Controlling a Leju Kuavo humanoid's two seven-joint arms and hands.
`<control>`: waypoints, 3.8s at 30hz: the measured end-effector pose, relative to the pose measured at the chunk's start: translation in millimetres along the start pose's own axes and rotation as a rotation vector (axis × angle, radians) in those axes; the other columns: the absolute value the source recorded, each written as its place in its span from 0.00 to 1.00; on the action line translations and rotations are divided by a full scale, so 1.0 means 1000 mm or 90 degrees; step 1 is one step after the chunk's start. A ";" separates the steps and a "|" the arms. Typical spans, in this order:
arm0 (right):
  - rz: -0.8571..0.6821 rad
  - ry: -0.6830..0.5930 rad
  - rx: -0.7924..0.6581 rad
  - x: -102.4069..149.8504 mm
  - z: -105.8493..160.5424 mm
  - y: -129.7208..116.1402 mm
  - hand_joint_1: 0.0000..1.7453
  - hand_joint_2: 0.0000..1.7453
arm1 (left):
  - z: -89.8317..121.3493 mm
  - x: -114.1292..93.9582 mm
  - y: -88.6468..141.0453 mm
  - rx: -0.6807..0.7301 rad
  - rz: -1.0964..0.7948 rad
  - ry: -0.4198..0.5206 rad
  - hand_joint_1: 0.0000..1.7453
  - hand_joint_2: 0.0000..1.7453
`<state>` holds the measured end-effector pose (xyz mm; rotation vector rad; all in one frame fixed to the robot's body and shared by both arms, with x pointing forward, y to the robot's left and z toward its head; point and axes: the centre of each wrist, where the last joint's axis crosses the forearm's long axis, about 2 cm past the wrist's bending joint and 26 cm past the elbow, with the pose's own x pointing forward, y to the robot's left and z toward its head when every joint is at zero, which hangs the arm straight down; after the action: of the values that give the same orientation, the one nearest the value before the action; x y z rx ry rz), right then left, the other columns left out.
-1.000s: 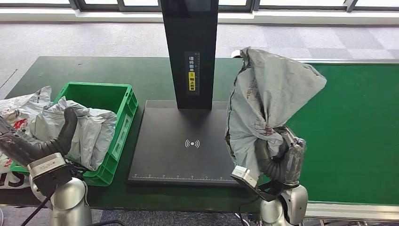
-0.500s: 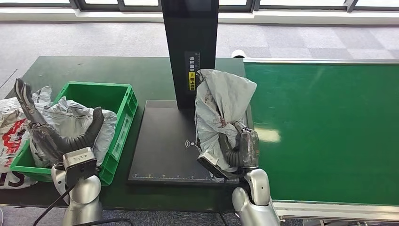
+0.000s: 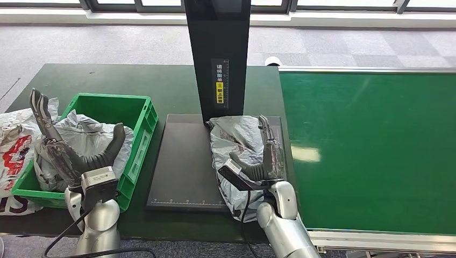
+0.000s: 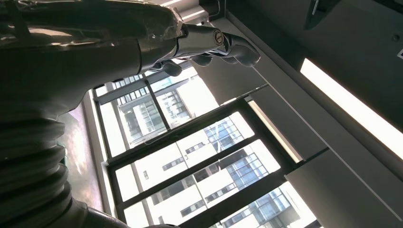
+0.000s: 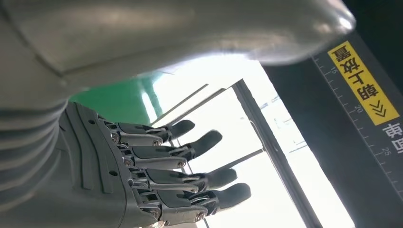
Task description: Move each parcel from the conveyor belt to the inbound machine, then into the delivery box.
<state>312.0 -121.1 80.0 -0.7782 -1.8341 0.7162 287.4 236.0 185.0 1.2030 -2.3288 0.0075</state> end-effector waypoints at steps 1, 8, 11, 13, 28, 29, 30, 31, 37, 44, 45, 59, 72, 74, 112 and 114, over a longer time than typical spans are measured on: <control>-0.004 -0.002 0.002 0.000 0.000 0.001 0.00 0.00 | 0.000 0.000 0.000 -0.001 0.000 0.000 0.00 1.00; -0.065 -0.059 -0.047 -0.002 0.002 -0.003 0.00 0.00 | 0.001 0.000 -0.001 -0.006 -0.003 -0.002 0.00 1.00; -0.083 -0.084 -0.090 -0.001 0.000 -0.011 0.00 0.00 | 0.001 0.000 -0.001 -0.007 -0.004 -0.003 0.00 1.00; -0.084 -0.088 -0.104 -0.001 -0.001 -0.015 0.00 0.25 | 0.001 0.000 -0.001 -0.007 -0.004 -0.003 0.00 1.00; -0.111 -0.159 -0.380 0.009 -0.013 -0.097 0.00 1.00 | 0.008 0.000 -0.010 -0.033 0.004 0.004 0.00 1.00; -0.112 -0.162 -0.396 0.009 -0.013 -0.103 0.00 1.00 | 0.009 0.001 -0.013 -0.039 0.009 0.006 0.00 1.00; -0.115 -0.165 -0.415 0.011 -0.013 -0.109 0.00 1.00 | 0.011 0.002 -0.018 -0.050 0.019 0.010 0.00 1.00; -0.119 -0.169 -0.438 0.012 -0.013 -0.117 0.00 1.00 | 0.014 0.004 -0.025 -0.065 0.033 0.017 0.00 1.00; -0.150 -0.184 -0.553 0.018 -0.010 -0.158 0.00 1.00 | 0.040 0.028 -0.082 -0.223 0.199 0.090 0.00 1.00; -0.154 -0.185 -0.590 0.017 -0.007 -0.171 0.00 1.00 | 0.084 0.061 -0.120 -0.412 0.305 0.148 0.00 1.00; -0.154 -0.185 -0.592 0.017 -0.007 -0.172 0.00 1.00 | 0.088 0.065 -0.123 -0.429 0.312 0.149 0.00 1.00; -0.154 -0.181 -0.600 0.015 -0.006 -0.174 0.00 1.00 | 0.121 0.096 -0.136 -0.570 0.366 0.151 0.00 1.00; -0.153 -0.180 -0.597 0.015 -0.005 -0.174 0.00 1.00 | 0.143 0.100 -0.137 -0.683 0.298 0.154 0.00 1.00; -0.153 -0.179 -0.597 0.014 -0.005 -0.174 0.00 1.00 | 0.150 0.100 -0.136 -0.712 0.277 0.163 0.00 1.00; -0.155 -0.171 -0.586 0.012 -0.002 -0.169 0.00 1.00 | 0.165 0.082 -0.129 -0.769 0.074 0.082 1.00 1.00; -0.156 -0.170 -0.585 0.012 -0.002 -0.169 0.00 1.00 | 0.163 0.080 -0.128 -0.752 0.052 0.063 1.00 1.00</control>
<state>277.2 -216.2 215.2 -1.0239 -2.4661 -0.2478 275.9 60.0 50.5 0.4613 -1.7366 -1.0763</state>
